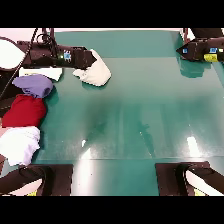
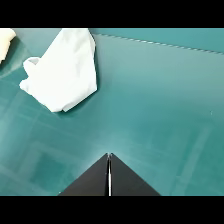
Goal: Fold the shirts.
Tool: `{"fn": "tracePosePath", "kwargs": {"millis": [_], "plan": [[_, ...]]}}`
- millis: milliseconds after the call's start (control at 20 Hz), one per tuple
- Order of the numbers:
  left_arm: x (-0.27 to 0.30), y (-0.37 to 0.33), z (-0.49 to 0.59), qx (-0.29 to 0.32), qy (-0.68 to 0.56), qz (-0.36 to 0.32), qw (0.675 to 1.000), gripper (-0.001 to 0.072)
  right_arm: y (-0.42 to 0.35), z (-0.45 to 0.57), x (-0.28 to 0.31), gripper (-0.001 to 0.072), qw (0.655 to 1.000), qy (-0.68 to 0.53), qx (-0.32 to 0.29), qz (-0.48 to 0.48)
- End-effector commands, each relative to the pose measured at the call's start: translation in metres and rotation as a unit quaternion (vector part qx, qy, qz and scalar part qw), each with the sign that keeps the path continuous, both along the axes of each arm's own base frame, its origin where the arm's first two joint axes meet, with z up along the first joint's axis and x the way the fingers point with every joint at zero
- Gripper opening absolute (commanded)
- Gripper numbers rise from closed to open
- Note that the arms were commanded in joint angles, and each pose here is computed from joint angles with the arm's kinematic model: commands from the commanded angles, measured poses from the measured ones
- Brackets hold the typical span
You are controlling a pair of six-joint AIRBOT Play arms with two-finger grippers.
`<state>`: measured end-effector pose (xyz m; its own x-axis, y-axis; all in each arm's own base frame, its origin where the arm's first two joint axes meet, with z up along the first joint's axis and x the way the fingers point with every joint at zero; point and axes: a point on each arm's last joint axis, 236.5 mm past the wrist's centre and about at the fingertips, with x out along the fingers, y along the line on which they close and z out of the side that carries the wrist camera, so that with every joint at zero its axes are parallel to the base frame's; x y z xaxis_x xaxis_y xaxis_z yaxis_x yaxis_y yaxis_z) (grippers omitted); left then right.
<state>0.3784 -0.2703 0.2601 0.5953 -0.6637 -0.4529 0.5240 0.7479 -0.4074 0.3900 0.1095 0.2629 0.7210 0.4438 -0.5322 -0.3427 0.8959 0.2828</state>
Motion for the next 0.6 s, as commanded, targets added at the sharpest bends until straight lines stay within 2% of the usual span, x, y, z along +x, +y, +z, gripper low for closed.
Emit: {"fn": "tracePosePath", "kwargs": {"millis": [0,400,550], "plan": [[0.0,0.0,0.001,0.0,-0.001,0.0,1.0,0.0026,0.0,0.0,0.0,0.0016,1.0,0.0,0.0,0.0],[0.0,0.0,0.001,0.0,-0.001,0.0,1.0,0.0026,0.0,0.0,0.0,0.0016,1.0,0.0,0.0,0.0],[0.008,-0.001,0.013,-0.021,-0.022,0.011,0.999,0.0026,0.0,0.0,0.0,0.0017,1.0,0.0,0.001,0.0]]}}
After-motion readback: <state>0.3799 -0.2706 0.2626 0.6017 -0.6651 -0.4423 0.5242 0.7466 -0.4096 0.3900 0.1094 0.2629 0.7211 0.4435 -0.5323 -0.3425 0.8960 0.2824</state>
